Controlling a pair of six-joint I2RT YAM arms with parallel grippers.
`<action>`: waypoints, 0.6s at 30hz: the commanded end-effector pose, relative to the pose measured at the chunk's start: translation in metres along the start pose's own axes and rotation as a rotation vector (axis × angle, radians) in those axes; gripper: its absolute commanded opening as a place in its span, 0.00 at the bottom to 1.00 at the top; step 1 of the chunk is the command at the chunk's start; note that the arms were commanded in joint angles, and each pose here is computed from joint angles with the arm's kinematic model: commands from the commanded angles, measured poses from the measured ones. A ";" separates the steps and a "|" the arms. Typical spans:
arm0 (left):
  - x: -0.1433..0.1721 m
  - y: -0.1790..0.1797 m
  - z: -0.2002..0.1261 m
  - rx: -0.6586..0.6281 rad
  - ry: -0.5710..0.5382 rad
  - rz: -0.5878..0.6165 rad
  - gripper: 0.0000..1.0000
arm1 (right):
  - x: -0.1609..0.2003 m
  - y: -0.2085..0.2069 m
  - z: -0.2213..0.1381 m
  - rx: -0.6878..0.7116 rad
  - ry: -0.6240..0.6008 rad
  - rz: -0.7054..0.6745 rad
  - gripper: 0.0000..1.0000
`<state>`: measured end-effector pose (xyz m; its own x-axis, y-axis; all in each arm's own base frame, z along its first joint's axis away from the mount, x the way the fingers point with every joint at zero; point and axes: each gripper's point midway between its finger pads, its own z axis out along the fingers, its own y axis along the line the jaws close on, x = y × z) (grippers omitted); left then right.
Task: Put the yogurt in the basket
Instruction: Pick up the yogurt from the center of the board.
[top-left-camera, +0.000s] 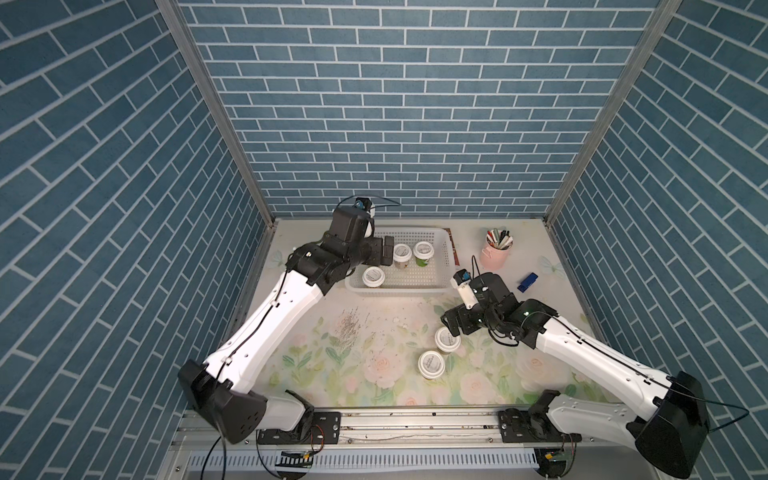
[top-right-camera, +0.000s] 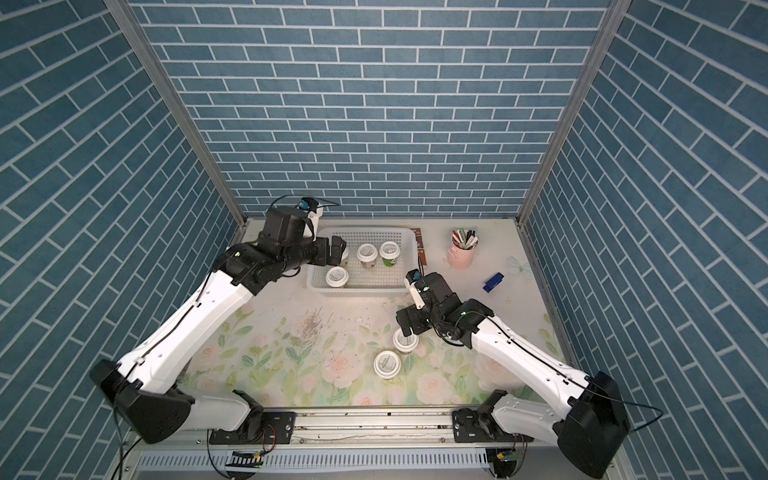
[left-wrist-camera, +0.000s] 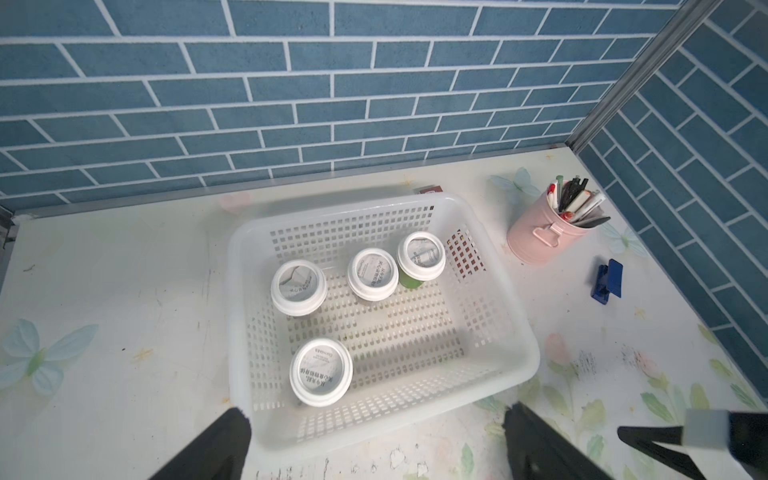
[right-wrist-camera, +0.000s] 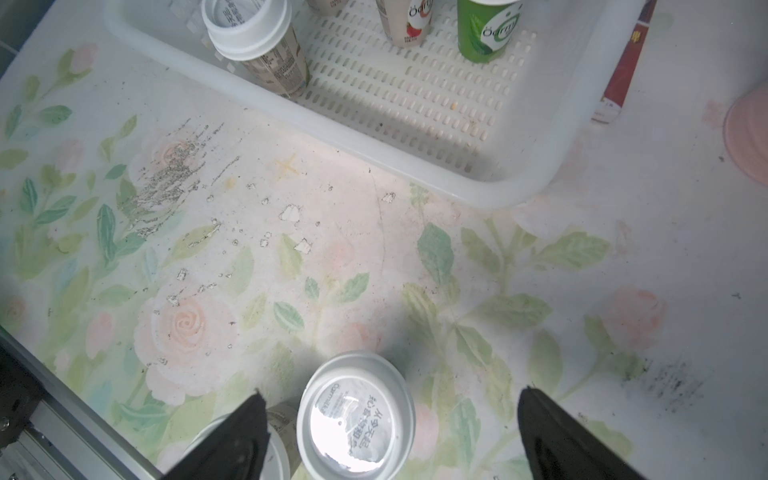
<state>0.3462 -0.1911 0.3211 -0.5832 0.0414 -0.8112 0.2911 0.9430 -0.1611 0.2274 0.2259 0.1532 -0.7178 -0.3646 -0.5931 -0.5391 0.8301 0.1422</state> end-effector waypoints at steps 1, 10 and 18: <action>0.004 -0.009 -0.010 0.066 -0.074 0.004 1.00 | 0.005 0.000 0.001 0.087 0.048 0.054 0.97; 0.039 -0.011 -0.042 0.147 -0.152 0.034 1.00 | 0.015 0.020 0.025 0.161 0.142 0.065 0.97; 0.061 -0.006 -0.055 0.170 -0.185 0.039 1.00 | 0.034 0.013 0.043 0.212 0.197 0.132 0.98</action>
<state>0.2711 -0.1734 0.3004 -0.4550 0.0055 -0.8905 0.4162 0.8854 -0.2071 0.2164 0.2516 0.1107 -0.8247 -0.3539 -0.4411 -0.4146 0.9088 0.0460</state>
